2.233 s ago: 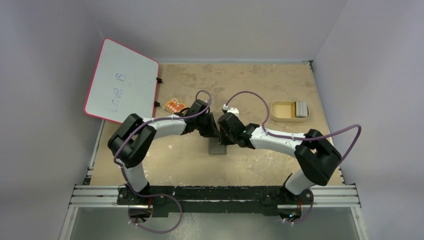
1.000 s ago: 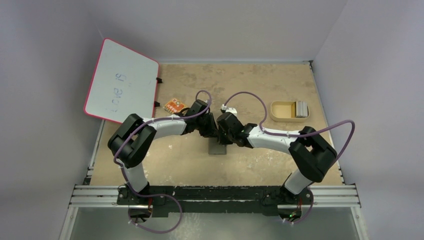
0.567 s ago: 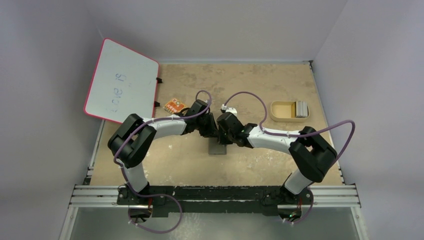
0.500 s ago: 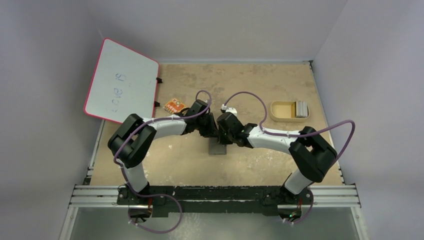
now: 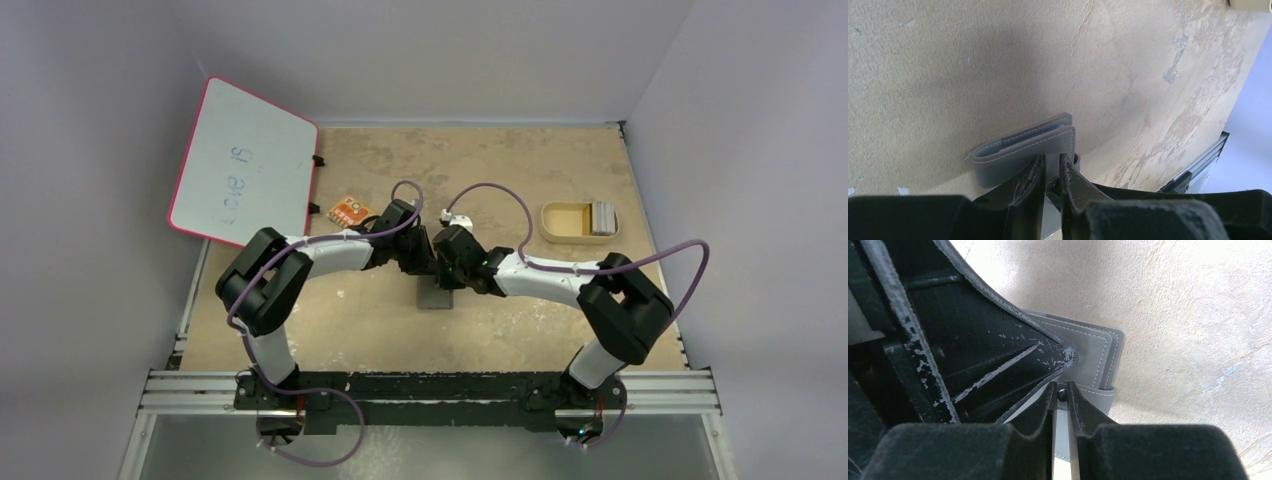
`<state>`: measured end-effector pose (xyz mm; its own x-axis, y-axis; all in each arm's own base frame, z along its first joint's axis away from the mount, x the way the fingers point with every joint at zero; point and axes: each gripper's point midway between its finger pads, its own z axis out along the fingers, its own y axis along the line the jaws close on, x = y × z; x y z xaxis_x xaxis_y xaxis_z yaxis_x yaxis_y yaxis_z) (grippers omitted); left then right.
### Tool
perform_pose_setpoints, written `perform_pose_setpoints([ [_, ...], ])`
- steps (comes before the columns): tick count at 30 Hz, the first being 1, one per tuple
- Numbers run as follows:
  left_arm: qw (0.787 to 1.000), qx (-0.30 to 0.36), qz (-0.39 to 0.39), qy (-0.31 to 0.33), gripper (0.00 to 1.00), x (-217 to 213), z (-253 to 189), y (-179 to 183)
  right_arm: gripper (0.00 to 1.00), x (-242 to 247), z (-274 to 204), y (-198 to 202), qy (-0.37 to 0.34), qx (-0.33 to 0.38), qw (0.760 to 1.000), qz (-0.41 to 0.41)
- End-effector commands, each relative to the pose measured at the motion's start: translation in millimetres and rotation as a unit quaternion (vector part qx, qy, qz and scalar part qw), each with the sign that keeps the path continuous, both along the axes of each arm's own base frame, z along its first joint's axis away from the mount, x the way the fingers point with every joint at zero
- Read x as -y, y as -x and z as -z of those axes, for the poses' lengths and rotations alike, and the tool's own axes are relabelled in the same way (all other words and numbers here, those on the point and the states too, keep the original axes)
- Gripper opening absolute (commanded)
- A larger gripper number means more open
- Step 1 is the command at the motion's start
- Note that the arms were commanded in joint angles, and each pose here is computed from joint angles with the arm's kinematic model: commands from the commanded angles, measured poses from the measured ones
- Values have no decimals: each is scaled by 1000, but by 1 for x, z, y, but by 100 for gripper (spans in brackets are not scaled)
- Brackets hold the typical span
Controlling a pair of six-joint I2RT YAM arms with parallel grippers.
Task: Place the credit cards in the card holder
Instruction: Close the card holder at the center of the board.
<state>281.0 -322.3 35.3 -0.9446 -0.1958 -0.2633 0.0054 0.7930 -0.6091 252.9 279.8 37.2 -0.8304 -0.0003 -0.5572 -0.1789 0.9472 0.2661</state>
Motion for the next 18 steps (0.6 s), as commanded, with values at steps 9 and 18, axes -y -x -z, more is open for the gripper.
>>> perform_pose_setpoints([
  [9, 999, -10, -3, -42, 16, -8, 24, 3, 13, -3, 3, 15, 25, -16, 999, -25],
  [18, 999, -11, -4, -43, 15, -8, 24, 3, 9, 1, 13, 20, 45, -22, 998, -25],
])
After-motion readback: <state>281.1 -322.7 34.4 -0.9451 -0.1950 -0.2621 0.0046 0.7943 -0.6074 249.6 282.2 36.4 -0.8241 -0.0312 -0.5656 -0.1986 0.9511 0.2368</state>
